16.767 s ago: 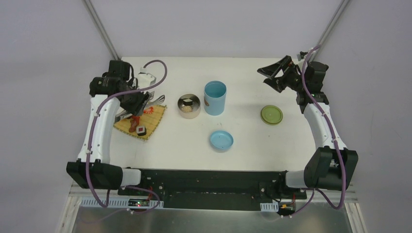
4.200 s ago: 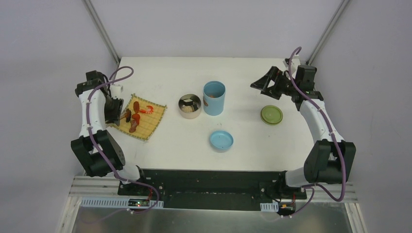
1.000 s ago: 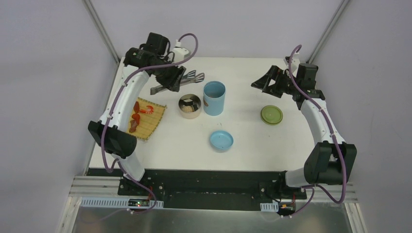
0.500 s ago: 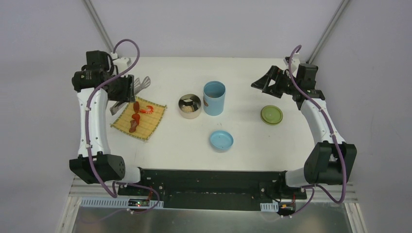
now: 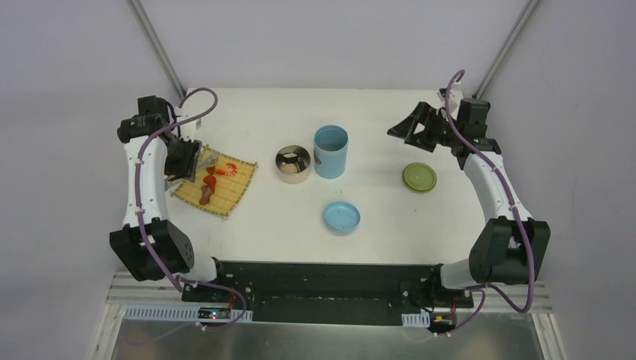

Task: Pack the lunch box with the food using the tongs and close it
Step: Pick up the fake food from the plate, then place the fake food in the packing box.

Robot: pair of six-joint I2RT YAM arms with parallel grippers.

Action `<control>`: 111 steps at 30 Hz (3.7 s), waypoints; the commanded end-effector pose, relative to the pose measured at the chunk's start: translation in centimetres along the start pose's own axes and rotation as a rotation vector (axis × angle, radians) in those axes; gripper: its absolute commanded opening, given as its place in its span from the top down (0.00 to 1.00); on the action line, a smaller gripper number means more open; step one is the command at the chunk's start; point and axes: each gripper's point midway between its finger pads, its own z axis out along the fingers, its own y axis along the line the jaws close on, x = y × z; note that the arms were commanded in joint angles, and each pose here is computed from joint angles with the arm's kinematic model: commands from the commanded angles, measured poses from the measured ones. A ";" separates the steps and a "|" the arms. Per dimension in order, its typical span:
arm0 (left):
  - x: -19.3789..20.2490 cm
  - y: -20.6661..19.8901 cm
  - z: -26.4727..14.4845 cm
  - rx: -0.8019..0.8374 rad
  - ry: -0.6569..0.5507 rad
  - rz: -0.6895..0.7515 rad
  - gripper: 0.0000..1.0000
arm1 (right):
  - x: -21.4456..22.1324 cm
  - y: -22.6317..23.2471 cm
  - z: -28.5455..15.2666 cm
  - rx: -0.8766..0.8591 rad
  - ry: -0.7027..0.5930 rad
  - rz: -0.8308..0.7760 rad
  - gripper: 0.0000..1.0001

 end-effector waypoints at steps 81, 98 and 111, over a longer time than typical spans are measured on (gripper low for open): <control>-2.2 0.3 2.2 0.157 0.080 0.657 0.87 | -1.2 1.1 -0.7 -0.002 -0.025 -0.069 0.02; -15.1 -17.4 -8.9 0.324 -0.400 0.674 0.86 | -0.8 0.3 -0.7 0.032 0.000 -0.104 0.02; -16.9 -24.5 -4.5 0.301 -0.341 0.781 0.83 | -0.4 -1.9 -1.6 0.091 -0.001 -0.085 0.02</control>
